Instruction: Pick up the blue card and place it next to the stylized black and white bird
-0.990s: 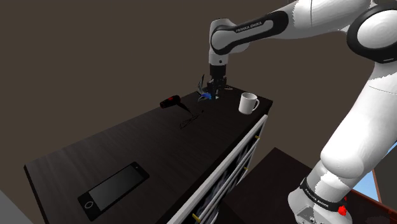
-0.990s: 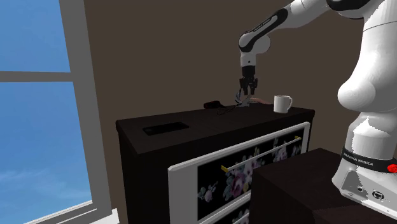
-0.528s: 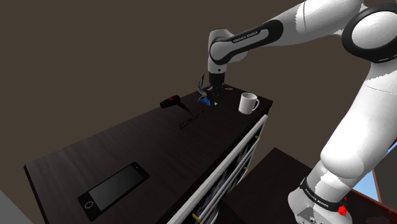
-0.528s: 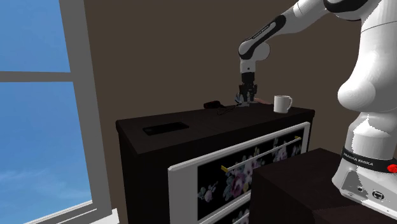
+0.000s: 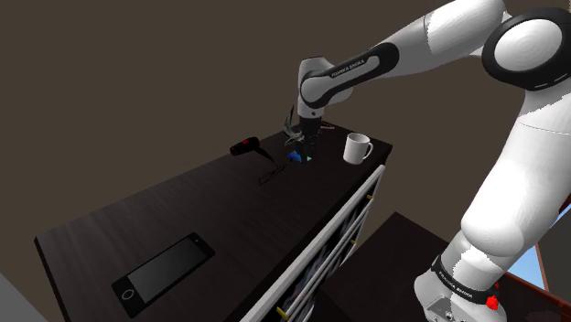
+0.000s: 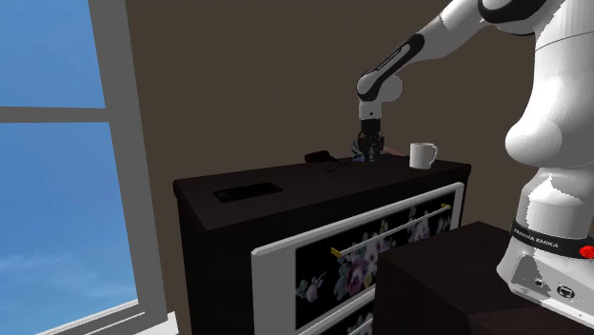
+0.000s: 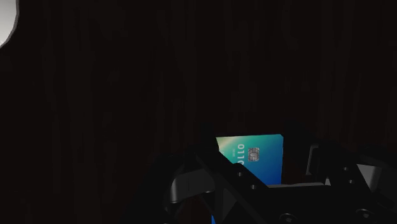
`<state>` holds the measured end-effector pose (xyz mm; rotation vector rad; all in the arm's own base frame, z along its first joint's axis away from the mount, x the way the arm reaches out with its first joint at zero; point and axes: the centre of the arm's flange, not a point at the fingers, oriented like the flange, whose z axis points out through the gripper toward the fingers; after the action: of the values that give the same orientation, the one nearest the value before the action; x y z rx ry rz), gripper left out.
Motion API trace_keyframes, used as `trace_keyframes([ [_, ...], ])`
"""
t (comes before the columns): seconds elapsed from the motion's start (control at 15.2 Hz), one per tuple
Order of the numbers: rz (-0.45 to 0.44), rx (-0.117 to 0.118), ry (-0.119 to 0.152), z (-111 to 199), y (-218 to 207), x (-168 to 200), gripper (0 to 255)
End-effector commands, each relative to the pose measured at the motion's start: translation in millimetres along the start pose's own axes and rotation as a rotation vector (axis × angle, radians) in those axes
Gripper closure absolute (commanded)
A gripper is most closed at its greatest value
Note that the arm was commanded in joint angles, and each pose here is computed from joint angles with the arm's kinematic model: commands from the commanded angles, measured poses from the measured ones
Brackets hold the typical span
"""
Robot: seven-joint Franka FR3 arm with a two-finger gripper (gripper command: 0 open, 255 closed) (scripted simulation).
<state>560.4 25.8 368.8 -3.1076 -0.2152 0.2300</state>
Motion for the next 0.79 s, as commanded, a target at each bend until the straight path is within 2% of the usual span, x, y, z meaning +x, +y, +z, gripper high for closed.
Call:
trace_keyframes([
  [0.0, 0.000, 0.000, 0.000, 10.7, -0.4, 1.8, 255],
  [0.07, 0.000, 0.000, 0.000, 19.6, -0.1, 3.1, 255],
  [0.59, 0.000, 0.000, 0.000, 19.6, -0.1, 3.1, 255],
  [0.66, 0.000, 0.000, 0.000, 19.6, -0.1, 3.1, 0],
  [0.73, 0.000, 0.000, 0.000, 19.6, -0.1, 3.2, 0],
])
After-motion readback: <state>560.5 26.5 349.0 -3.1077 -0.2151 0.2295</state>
